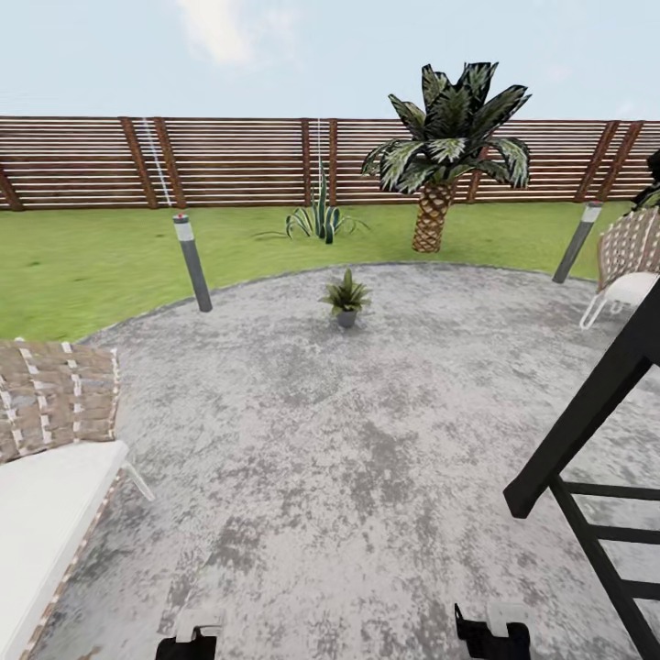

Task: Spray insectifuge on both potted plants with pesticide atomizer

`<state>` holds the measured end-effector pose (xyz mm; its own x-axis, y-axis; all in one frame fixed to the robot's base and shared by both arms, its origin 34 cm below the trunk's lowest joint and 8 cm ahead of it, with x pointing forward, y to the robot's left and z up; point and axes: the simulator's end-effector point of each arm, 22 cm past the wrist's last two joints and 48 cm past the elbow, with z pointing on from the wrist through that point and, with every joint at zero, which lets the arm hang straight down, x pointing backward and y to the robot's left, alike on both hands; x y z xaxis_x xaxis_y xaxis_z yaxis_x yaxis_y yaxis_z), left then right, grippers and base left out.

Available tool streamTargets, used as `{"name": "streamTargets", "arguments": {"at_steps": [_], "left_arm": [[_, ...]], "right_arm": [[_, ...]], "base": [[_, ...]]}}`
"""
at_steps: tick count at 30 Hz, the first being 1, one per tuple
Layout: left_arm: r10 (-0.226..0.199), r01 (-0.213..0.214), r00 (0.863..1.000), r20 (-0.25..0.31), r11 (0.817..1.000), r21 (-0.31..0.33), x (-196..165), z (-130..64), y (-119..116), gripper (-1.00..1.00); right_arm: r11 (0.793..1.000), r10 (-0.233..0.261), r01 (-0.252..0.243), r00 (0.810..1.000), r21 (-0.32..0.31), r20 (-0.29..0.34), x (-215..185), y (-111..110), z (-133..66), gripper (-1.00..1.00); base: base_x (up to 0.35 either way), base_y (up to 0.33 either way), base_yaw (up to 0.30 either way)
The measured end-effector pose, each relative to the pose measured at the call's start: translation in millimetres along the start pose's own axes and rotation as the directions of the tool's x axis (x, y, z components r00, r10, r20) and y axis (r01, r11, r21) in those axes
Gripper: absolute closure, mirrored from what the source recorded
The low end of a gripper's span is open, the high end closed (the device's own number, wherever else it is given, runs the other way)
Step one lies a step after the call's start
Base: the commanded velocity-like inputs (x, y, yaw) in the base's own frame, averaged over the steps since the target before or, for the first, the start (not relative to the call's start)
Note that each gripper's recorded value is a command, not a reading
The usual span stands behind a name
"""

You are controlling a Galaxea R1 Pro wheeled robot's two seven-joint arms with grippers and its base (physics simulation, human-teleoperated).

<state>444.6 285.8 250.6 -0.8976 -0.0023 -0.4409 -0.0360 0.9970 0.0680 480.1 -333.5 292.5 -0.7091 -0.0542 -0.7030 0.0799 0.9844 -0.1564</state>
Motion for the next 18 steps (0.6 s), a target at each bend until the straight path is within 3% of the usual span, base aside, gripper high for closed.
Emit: {"name": "streamTargets", "arguments": {"at_steps": [18], "left_arm": [[0.0,0.0,1.0,0.0,1.0,0.0,-0.1,0.0,0.0,1.0]], "right_arm": [[1.0,0.0,0.0,1.0,0.0,0.0,-0.3,0.1,0.1,-1.0]], "base": [[0.339,0.0,0.0]]}}
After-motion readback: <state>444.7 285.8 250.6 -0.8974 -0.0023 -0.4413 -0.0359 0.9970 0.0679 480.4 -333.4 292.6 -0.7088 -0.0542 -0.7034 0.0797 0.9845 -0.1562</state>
